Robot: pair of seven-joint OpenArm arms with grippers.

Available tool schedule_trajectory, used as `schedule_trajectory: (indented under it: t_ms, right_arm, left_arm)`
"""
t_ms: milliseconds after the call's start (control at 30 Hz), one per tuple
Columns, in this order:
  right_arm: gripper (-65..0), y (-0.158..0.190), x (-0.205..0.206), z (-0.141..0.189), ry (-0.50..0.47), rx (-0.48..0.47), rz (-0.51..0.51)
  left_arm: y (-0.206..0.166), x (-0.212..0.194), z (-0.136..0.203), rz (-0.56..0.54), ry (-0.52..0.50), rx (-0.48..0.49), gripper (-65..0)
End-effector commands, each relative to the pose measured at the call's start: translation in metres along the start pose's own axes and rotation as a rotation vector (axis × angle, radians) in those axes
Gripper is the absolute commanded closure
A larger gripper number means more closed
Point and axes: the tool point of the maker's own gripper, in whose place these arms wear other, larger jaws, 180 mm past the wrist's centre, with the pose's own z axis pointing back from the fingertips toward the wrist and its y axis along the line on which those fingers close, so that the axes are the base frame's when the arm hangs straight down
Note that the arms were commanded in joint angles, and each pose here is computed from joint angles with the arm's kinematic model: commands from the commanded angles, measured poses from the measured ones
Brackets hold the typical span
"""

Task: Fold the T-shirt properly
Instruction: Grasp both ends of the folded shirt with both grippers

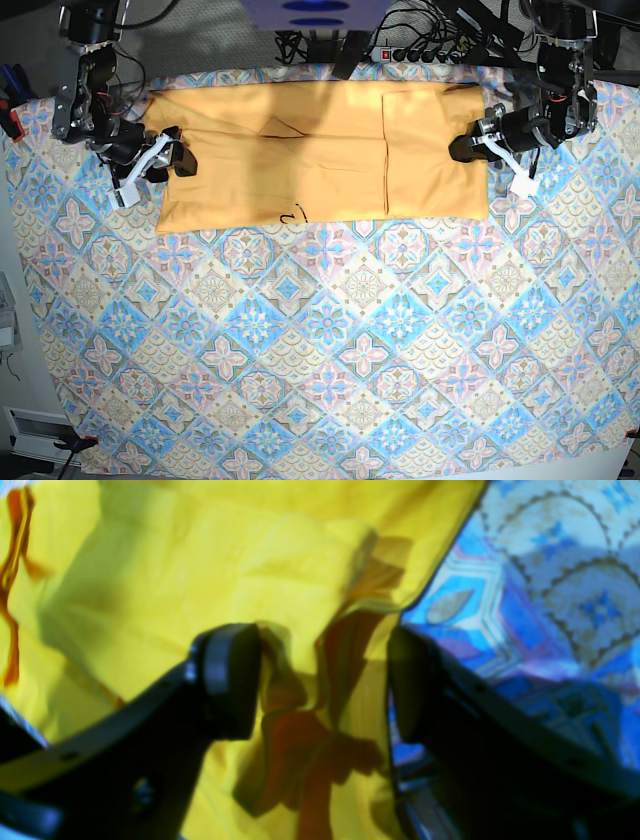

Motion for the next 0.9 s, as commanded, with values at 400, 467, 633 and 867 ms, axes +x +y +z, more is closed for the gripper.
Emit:
schedule_trajectory:
  t_ms: [400,467,633,867]
  right_arm:
    - [-26.3,0.03,-0.02,-0.013,0.088,0.085,0.04]
    - [-26.1,0.034,-0.022,-0.016,0.097,0.096,0.046]
    - [-23.4,0.044,-0.022,-0.021,0.11,0.122,0.066]
    - [0.0,0.04,-0.003,-0.022,0.08,0.114,0.088]
  left_arm:
    - [-0.003,0.011,0.004,-0.024,-0.027,-0.012,0.0]
    - [-0.004,0.011,0.004,-0.023,-0.027,-0.013,0.0]
    - [-0.004,0.011,0.004,-0.023,-0.027,-0.013,0.0]
    - [-0.008,0.008,-0.001,-0.012,-0.031,-0.027,0.0]
